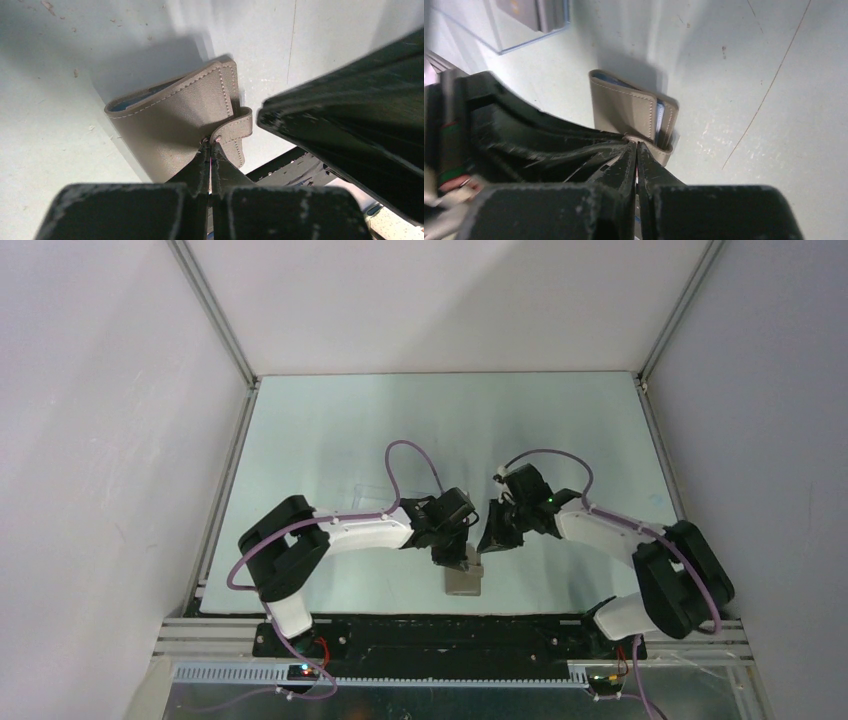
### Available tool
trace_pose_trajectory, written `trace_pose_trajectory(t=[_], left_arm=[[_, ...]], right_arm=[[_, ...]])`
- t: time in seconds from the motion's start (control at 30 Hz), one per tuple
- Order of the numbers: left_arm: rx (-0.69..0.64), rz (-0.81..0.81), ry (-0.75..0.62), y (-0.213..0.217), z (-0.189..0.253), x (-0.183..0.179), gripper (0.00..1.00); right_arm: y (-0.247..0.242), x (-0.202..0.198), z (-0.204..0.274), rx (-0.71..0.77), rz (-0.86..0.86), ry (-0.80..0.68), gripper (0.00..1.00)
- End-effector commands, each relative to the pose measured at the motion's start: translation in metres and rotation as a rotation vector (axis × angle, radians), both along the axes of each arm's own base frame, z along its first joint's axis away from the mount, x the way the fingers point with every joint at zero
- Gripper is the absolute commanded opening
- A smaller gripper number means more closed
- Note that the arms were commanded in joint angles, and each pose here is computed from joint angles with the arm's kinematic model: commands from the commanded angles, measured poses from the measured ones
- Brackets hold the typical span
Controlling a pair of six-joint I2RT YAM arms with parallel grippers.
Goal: Put the credit cards into the card holder
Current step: Close the card holder at the center of the board.
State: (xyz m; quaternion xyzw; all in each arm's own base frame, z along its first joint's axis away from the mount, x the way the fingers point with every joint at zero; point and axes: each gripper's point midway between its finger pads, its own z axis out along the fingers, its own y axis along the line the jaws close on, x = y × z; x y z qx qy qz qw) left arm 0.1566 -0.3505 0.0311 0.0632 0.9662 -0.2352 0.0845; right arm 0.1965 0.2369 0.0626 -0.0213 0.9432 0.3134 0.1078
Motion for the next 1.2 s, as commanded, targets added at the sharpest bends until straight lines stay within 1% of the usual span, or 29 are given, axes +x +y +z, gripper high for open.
trace_pose_trajectory(t=[0.0,0.17,0.33,0.43,0.63,0.8,0.93,1.17], left_arm=[[0.058,-0.018,-0.027,0.015,-0.001,-0.001,0.00],[0.054,-0.016,-0.029,0.016,0.000,-0.001,0.00],[0.049,-0.020,-0.029,0.015,0.002,-0.001,0.00],[0.052,-0.020,-0.025,0.016,0.001,-0.002,0.00],[0.046,-0.025,-0.030,0.015,0.003,-0.003,0.00],[0.042,-0.026,-0.030,0.014,0.004,-0.003,0.00],[0.041,-0.026,-0.033,0.014,0.005,-0.003,0.00],[-0.006,-0.013,-0.056,0.007,0.023,0.002,0.00]], right_arm=[[0.012,0.005,-0.007,0.014,0.042,0.026,0.02],[0.015,0.000,-0.026,-0.014,0.066,0.066,0.00],[0.020,-0.004,-0.033,-0.022,0.084,0.077,0.01],[0.020,-0.001,-0.027,-0.017,0.077,0.059,0.01],[0.021,0.011,0.000,0.017,0.057,-0.029,0.04],[0.026,0.014,0.000,0.026,0.063,-0.020,0.04],[0.029,0.010,-0.015,0.005,0.075,0.024,0.03],[0.019,-0.005,-0.053,-0.103,0.092,0.120,0.02]])
